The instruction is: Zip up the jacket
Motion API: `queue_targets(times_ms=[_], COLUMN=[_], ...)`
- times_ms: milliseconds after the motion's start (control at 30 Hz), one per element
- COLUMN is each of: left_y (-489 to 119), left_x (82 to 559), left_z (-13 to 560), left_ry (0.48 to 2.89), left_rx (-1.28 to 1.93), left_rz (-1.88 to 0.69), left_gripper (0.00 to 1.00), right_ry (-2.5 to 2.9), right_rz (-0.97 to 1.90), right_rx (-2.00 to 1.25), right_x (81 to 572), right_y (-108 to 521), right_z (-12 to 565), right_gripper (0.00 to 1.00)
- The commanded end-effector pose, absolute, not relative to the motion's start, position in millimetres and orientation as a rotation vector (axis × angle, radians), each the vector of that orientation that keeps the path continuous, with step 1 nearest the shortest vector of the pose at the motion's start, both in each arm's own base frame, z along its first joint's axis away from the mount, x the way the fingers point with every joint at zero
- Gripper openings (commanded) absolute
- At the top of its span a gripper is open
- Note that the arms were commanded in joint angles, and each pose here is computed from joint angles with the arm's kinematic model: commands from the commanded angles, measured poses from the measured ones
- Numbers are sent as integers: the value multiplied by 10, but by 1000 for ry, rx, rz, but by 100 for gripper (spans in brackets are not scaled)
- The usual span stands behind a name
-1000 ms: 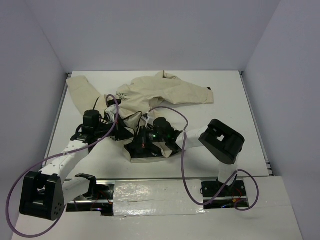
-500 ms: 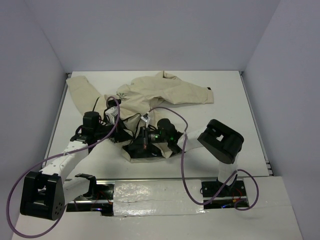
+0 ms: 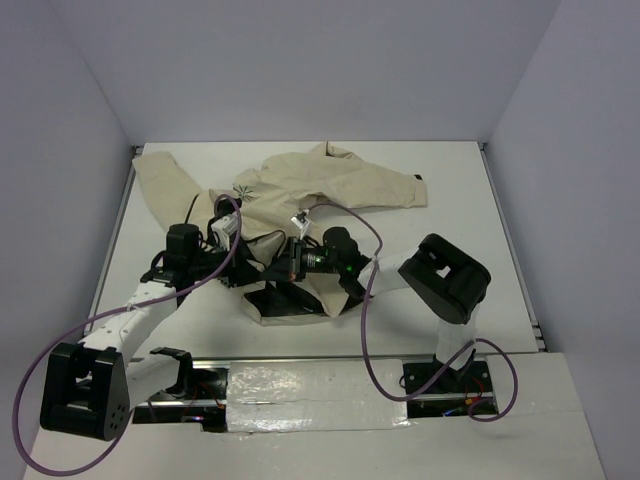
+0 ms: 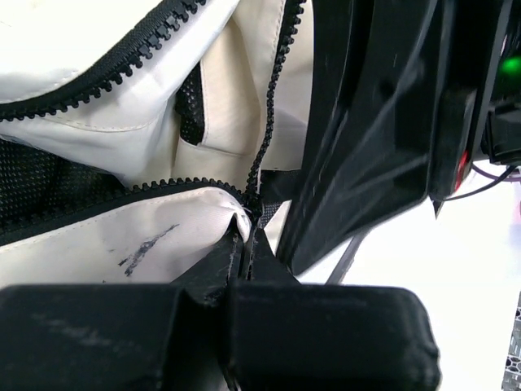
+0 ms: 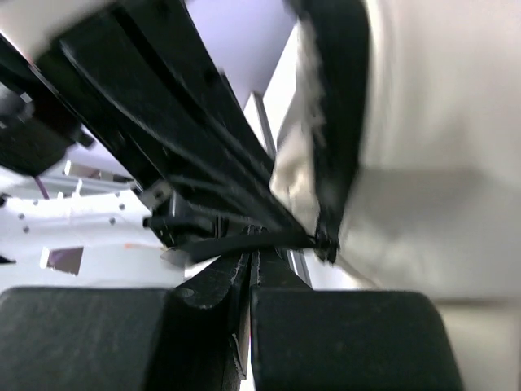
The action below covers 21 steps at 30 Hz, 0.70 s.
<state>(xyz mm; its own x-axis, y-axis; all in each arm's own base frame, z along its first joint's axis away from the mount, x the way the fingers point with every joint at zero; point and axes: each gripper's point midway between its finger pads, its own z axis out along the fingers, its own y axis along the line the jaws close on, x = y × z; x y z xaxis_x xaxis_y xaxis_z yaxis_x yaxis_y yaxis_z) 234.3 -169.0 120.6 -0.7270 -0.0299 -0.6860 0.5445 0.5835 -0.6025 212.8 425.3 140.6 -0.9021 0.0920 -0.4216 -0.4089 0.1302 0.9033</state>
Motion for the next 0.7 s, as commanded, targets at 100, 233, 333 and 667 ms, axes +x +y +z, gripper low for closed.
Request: queue_targets(times_ms=[100,233,333,667], left_y=[-1727,-1732,-1742,-1744], left_x=[2311,2289,2257,2201], left_z=[1279,1270,1262,1251], left_ry=[2113,2122,2125,2152], left_rx=[441,434,433,422], left_rz=[-1165,-1179,-1197,-1221], left_gripper=[0,0,0,0], right_ry=[1874,1878,1878,1909], right_rz=[1826,1779,1684,1432], right_rx=[-337,-382,-496,-593], right_x=[2452,2519,2496,2376], right_y=[4336,4259,4174,3812], right_z=[1855,1840,1950,2198], right_gripper=[0,0,0,22])
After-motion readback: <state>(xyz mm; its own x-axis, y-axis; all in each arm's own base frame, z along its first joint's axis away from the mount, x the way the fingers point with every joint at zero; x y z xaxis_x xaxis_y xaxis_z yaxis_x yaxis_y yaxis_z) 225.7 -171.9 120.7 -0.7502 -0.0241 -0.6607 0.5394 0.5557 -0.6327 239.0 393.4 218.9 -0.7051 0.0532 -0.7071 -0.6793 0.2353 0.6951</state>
